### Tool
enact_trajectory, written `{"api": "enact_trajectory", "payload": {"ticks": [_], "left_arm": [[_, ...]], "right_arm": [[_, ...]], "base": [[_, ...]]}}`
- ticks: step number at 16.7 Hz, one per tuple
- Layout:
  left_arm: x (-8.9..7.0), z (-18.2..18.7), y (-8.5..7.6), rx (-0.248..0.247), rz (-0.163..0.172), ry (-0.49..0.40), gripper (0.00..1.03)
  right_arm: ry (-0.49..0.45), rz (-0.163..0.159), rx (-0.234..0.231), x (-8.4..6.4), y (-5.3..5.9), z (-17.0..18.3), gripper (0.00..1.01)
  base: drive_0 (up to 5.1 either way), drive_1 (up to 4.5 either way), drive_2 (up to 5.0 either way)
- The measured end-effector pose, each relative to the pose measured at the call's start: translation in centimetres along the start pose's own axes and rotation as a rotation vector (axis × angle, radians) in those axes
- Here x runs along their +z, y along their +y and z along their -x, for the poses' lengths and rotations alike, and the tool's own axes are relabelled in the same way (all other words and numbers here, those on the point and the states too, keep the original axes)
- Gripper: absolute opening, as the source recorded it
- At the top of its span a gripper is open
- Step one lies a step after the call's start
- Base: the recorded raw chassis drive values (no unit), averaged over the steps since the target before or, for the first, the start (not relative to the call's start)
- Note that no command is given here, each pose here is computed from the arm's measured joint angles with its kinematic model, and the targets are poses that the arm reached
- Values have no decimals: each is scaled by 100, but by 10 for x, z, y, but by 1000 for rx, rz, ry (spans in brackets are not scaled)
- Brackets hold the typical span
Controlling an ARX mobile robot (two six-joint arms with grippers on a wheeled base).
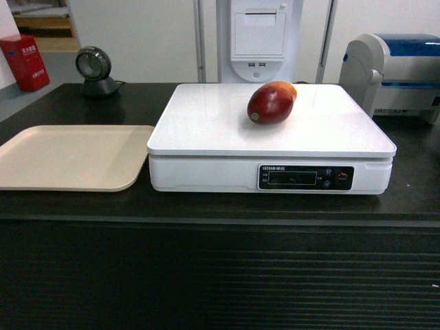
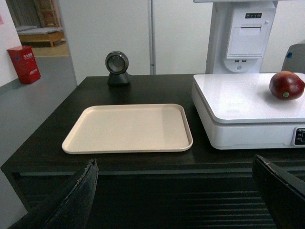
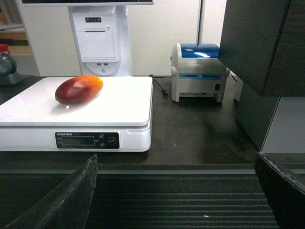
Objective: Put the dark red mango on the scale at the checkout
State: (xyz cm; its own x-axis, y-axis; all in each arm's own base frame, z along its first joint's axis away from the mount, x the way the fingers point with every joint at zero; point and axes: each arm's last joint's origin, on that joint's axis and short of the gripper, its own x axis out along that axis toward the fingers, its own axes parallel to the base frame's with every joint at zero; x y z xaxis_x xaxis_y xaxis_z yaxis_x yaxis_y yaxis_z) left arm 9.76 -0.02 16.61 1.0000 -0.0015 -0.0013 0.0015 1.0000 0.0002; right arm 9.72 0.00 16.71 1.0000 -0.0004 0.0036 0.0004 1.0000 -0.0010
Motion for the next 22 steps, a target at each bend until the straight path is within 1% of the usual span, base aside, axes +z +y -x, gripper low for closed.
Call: {"api": "enact_trajectory", "payload": {"ticks": [22], "left_arm": [[0, 0, 0, 0, 0, 0, 98]], "right_arm": [[0, 0, 0, 0, 0, 0, 98]], "base": [[0, 0, 0]]}}
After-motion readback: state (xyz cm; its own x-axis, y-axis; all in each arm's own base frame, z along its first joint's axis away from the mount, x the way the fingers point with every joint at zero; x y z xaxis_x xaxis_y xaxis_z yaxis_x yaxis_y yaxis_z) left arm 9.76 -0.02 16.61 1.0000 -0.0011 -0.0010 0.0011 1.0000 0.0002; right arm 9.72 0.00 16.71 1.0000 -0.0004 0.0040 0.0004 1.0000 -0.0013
